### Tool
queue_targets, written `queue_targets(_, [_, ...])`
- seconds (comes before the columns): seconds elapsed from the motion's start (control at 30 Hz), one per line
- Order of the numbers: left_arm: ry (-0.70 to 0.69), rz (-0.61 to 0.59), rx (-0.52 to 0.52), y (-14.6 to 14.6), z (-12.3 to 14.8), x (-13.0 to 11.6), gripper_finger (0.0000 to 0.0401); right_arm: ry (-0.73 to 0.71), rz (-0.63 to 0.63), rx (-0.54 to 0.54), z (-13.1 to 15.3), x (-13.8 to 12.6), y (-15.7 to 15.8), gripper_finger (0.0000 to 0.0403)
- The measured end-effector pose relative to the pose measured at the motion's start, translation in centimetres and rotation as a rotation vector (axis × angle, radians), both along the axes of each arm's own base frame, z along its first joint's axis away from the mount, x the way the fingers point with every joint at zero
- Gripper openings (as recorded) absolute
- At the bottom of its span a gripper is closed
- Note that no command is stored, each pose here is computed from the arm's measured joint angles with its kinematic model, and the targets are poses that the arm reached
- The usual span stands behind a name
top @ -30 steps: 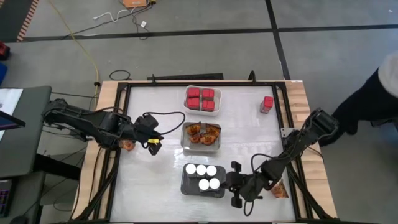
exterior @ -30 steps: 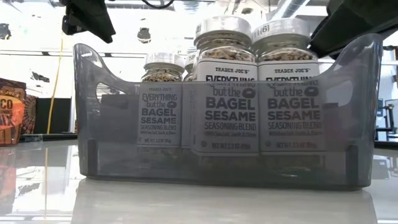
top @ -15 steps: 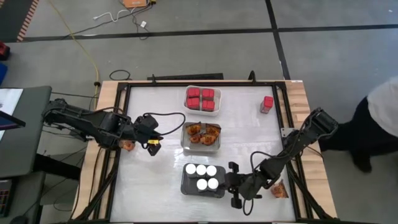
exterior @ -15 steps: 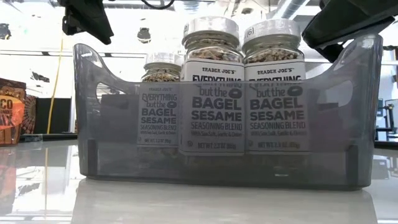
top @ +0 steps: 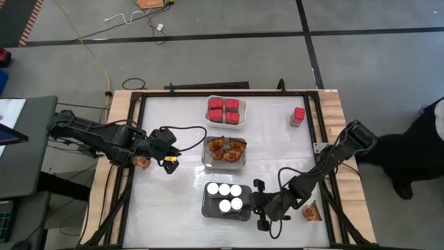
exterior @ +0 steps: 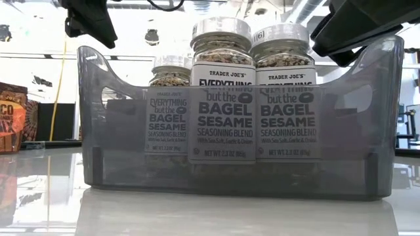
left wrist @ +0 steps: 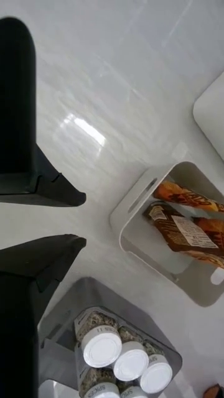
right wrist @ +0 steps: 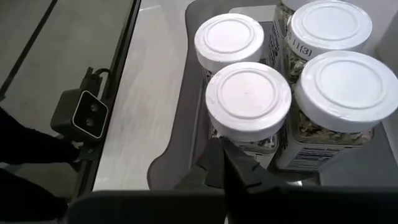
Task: Sort spices by type
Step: Put the orange seasoning bag into the gray bin
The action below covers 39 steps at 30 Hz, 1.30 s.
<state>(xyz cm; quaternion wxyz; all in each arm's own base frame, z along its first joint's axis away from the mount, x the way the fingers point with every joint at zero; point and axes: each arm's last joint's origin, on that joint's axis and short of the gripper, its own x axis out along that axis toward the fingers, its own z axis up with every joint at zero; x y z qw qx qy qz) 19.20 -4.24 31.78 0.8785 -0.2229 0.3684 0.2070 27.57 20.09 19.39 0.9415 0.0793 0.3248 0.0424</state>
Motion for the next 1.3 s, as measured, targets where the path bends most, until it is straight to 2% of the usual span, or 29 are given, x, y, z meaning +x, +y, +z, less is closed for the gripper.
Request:
queue_targets(0.2, [0.001, 0.000, 0.000, 0.0, 0.0, 0.0, 0.0074, 0.023, 0.009, 0.023, 0.0, -0.3, 0.2, 0.0014])
queue_targets(0.33, [0.024, 0.021, -0.011, 0.1, -0.1, -0.5, 0.0074, 0.026, -0.017, 0.056, 1.1, -1.3, 0.3, 0.0014])
queue_targets(0.47, [0.047, 0.071, -0.039, 0.5, 0.1, -1.7, 0.0074, -0.039, -0.108, 0.007, 3.0, -2.9, -0.1, 0.0016])
queue_targets(0.57, [0.070, 0.153, -0.078, 0.8, 0.1, -2.7, 0.0074, -0.075, -0.159, -0.059, 4.3, -4.4, -0.5, 0.0024])
queue_targets(0.67, [0.121, 0.223, -0.100, 1.0, -0.2, -3.3, 0.0074, -0.066, -0.213, -0.092, 5.1, -5.8, -1.2, 0.0029])
queue_targets(0.9, [0.209, 0.255, -0.082, 1.0, -1.7, -3.5, 0.0080, -0.011, -0.306, -0.131, 5.3, -7.5, -2.4, 0.0021])
queue_targets(1.03, [0.268, 0.252, -0.053, 1.0, -3.0, -3.3, 0.0110, 0.001, -0.317, -0.153, 5.0, -7.4, -2.6, 0.0026])
queue_targets(1.3, [0.347, 0.287, -0.024, 1.4, -4.1, -2.8, 0.0198, 0.038, -0.319, -0.203, 3.5, -6.7, -2.1, 0.0026])
